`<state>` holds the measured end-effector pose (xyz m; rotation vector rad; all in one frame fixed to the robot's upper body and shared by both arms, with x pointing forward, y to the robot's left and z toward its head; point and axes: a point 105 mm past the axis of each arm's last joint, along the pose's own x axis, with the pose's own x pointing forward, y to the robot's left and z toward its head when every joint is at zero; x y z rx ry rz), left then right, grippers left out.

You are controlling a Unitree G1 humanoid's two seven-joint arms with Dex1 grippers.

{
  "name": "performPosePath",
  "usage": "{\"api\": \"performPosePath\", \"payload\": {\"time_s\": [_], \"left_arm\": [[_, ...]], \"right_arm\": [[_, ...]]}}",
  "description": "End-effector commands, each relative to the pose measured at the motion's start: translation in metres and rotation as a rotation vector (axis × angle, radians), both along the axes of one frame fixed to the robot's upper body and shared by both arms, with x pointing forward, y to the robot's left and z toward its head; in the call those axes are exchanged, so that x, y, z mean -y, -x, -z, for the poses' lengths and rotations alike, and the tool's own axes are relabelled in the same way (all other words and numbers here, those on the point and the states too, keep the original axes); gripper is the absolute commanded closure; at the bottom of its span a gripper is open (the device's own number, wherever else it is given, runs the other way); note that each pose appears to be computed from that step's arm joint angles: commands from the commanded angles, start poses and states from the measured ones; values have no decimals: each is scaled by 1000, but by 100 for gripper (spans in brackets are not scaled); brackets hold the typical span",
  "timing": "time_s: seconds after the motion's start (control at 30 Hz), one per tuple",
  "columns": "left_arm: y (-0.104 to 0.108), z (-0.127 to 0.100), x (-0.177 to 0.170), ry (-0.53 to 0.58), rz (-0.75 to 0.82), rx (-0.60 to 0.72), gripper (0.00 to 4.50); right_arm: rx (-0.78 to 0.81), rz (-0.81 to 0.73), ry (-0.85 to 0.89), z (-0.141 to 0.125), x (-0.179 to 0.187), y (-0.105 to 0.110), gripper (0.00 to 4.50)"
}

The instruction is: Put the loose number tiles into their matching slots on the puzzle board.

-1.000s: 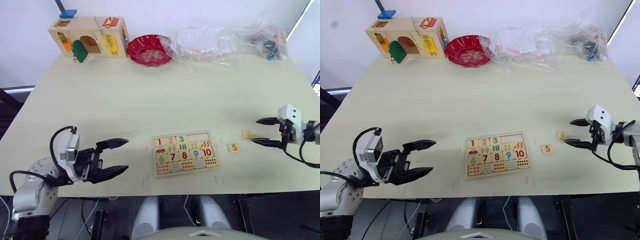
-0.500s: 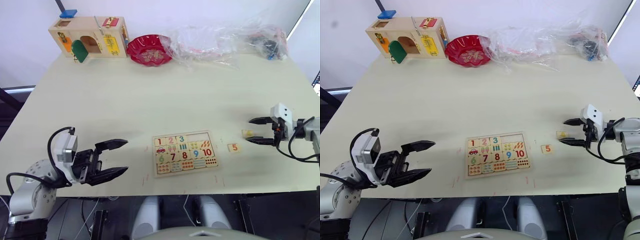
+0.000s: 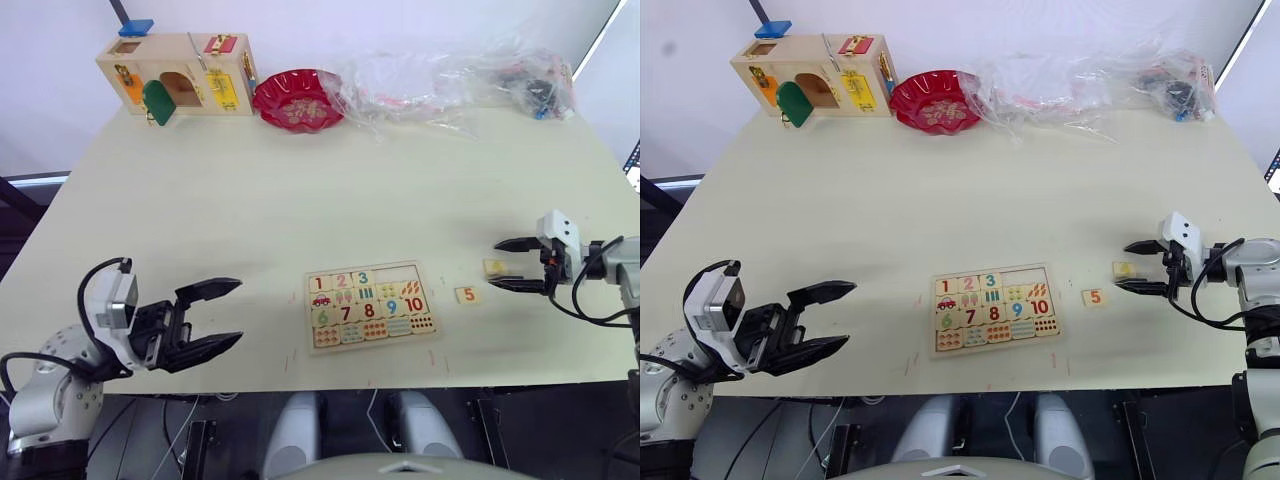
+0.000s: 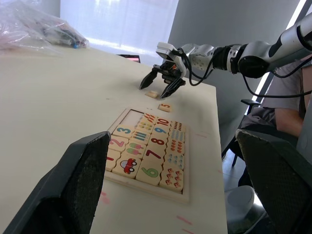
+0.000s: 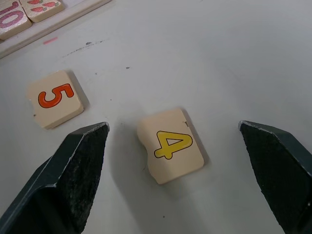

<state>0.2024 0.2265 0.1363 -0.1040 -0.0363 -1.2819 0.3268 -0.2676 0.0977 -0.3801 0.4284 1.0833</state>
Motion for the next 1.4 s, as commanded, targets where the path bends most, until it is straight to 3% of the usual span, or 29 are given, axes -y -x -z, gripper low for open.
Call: {"api": "performPosePath", "payload": {"time_s": [0.03, 0.07, 1.4], "left_arm": [[3, -3, -8, -18, -14, 25, 0], [3, -2, -8, -18, -16, 25, 0], [5, 6, -14, -33, -1, 25, 0]], "right_arm": [[22, 7, 4, -6, 5, 0, 128], [23, 7, 7, -6, 5, 0, 169], [23, -20, 114, 3, 17, 9, 169]]}}
